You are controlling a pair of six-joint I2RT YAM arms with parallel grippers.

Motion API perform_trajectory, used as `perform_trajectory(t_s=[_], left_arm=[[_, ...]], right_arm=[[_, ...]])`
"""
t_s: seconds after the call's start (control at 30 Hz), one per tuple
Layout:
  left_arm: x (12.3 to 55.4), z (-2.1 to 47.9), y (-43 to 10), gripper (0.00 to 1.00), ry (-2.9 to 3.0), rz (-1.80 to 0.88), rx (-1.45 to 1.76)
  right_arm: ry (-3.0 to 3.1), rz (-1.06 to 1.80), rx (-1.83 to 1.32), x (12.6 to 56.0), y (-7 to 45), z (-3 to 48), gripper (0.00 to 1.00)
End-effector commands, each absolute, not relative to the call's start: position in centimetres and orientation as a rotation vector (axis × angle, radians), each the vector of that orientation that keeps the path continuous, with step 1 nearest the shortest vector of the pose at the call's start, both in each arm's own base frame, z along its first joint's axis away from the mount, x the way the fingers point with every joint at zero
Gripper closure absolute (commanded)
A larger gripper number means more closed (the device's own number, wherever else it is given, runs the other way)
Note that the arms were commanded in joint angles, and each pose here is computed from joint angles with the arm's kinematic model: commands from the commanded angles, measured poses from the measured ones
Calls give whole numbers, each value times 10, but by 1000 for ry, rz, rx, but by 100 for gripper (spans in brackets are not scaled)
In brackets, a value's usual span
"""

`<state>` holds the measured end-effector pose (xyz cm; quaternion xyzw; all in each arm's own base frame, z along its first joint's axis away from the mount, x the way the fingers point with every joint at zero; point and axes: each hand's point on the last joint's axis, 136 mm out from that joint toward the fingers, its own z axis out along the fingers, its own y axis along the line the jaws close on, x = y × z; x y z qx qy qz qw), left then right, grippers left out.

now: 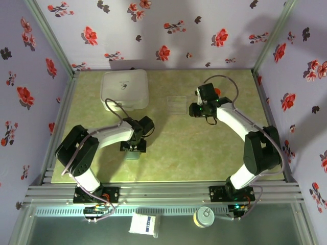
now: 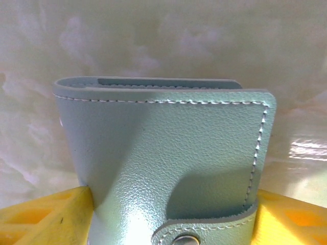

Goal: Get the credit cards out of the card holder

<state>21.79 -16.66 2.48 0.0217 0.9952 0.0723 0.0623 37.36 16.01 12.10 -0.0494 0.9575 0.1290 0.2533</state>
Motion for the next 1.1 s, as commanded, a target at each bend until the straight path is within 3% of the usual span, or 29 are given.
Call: perform_trajectory(t_s=[0.0,0.37,0.8,1.07], left_arm=[[241,44,-185,28,2942,119,41],[293,59,-246,30,2892,12,118],[311,40,-309,30,2927,-241,152],[307,45,-322,18,2918,-382,139]], right_arm=[[2571,341,-144,371,153,129,60],[2544,350,-110,372,146,137,60],[2585,362,-69,361,143,120,60],[2584,438,-6,354,149,122,60]])
